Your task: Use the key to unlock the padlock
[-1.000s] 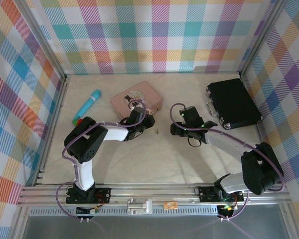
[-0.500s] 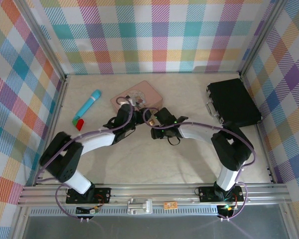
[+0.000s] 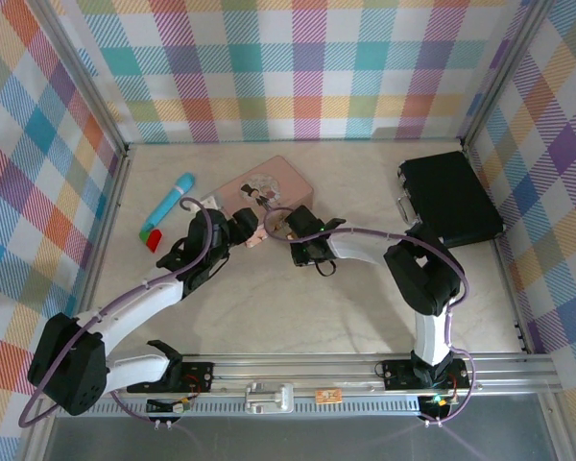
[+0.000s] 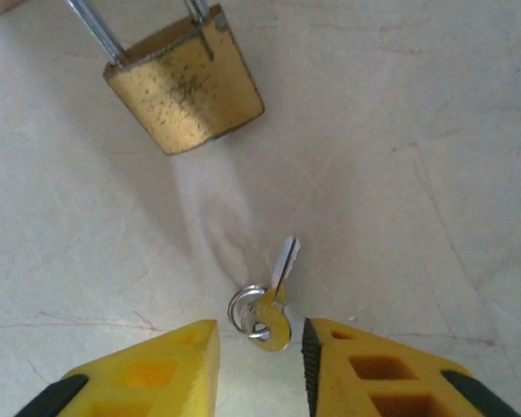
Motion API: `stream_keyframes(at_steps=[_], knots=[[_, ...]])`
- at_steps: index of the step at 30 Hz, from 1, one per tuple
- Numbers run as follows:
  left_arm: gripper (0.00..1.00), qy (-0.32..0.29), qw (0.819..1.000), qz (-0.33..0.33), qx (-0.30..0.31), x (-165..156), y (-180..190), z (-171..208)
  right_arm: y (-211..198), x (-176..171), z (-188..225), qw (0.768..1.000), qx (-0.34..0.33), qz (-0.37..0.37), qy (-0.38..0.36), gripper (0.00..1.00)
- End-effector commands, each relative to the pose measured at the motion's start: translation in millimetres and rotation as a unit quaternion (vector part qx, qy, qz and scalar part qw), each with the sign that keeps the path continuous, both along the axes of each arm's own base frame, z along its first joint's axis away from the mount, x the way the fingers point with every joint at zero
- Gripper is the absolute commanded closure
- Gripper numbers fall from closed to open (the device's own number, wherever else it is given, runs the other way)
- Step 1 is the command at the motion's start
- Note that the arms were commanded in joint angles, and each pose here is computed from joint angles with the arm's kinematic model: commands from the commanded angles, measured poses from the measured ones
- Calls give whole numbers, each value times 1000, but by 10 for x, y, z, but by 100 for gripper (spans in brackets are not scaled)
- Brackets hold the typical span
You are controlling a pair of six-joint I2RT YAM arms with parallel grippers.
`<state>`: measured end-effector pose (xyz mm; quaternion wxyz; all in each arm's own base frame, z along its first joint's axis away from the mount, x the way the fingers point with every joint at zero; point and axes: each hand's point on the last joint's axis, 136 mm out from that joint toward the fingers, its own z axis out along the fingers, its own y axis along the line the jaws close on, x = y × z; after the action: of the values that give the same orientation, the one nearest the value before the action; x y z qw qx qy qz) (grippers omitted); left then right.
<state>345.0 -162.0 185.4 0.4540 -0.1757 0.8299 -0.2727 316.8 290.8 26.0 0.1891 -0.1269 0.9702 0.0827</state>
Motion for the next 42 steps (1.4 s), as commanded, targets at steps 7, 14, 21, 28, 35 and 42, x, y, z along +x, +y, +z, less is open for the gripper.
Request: stream_keyframes(at_steps=[7,14,21,28,35,42], knots=[[32,7,1000,8,5,-22,91,-28,-26,-25,-52,1000,-14,11,1,98],[32,0,999,-21,-35,-103,-16,104,-53,42,390,991,26,111,-74,100],[32,3,999,-23,-44,-197,9,103,83,-54,561,979,90,177,-44,85],[32,14,999,8,-41,-216,197,11,227,78,342,990,76,116,-23,58],[31,22,998,22,-50,-238,294,-62,299,146,83,997,54,55,-1,63],[32,20,998,28,-49,-274,343,-61,265,164,-48,999,46,14,12,73]])
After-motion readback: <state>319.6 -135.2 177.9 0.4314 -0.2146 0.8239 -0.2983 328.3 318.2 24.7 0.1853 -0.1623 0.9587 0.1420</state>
